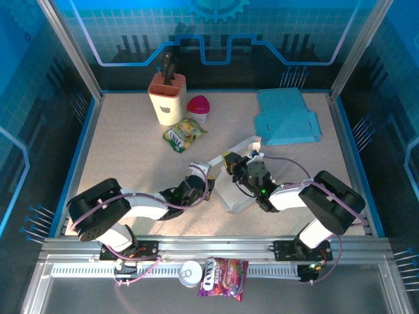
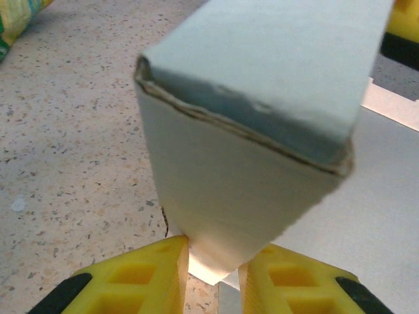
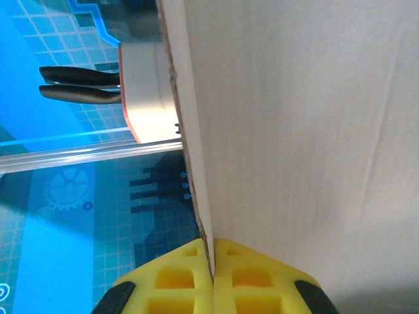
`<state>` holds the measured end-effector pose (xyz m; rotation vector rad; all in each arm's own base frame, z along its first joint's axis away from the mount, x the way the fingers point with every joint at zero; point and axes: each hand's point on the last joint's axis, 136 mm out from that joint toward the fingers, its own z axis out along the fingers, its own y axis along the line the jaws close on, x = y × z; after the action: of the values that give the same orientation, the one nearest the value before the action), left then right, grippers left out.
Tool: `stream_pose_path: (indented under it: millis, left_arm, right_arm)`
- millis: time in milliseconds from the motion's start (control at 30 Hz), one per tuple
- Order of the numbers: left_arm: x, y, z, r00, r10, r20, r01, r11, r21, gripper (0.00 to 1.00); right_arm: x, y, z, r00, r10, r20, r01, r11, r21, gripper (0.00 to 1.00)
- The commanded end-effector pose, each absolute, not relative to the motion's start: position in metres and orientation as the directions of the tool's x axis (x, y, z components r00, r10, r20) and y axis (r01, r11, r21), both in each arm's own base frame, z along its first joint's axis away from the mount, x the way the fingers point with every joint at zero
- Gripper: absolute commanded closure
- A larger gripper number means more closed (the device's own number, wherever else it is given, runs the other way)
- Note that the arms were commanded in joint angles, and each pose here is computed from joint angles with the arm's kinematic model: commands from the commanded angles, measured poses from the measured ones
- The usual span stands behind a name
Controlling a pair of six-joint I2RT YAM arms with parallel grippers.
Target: Fold the paper box
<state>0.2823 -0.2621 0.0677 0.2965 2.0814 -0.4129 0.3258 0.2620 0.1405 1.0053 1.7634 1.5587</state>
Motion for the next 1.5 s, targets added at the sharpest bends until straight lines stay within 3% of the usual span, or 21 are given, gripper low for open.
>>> stream_pose_path:
  millis: [0,167,533,900,1000,1300,1367,1467]
  left_arm:
    - [0.299,-0.273,0.097,-0.438,-0.065,-0.897,0.322,0.920,-0.224,0.74]
    - [0.303,-0.279,0.099,-0.419,-0.064,-0.905,0.317,0.924,-0.213,0.77]
    - [0.309,-0.291,0.098,-0.403,-0.091,-0.910,0.312,0.922,-0.231,1.00]
    - [0.311,-0.300,0.102,-0.376,-0.108,-0.920,0.295,0.927,-0.230,1.00]
    - [0.314,-0.300,0.100,-0.377,-0.113,-0.919,0.276,0.934,-0.228,0.89]
    - [0.323,-0.300,0.105,-0.346,-0.108,-0.932,0.269,0.940,-0.209,0.79]
    - [0.324,-0.300,0.105,-0.345,-0.105,-0.933,0.269,0.941,-0.206,0.68]
    - [0.326,-0.299,0.104,-0.347,-0.105,-0.932,0.267,0.941,-0.206,0.70]
  right_arm:
    - [0.307,0.273,0.128,-0.601,0.795,0.080,0.207,0.059,0.977,1.00]
    - [0.306,0.275,0.126,-0.598,0.796,0.091,0.218,0.052,0.975,1.00]
    - [0.301,0.276,0.121,-0.578,0.808,0.111,0.239,0.038,0.970,1.00]
    - [0.302,0.278,0.115,-0.566,0.808,0.164,0.277,-0.001,0.961,1.00]
    - [0.301,0.278,0.113,-0.561,0.809,0.177,0.288,-0.010,0.957,1.00]
    - [0.298,0.273,0.113,-0.549,0.817,0.176,0.313,0.006,0.950,1.00]
    - [0.299,0.273,0.113,-0.547,0.818,0.179,0.316,0.004,0.949,1.00]
    - [0.299,0.273,0.111,-0.547,0.817,0.182,0.320,0.003,0.948,1.00]
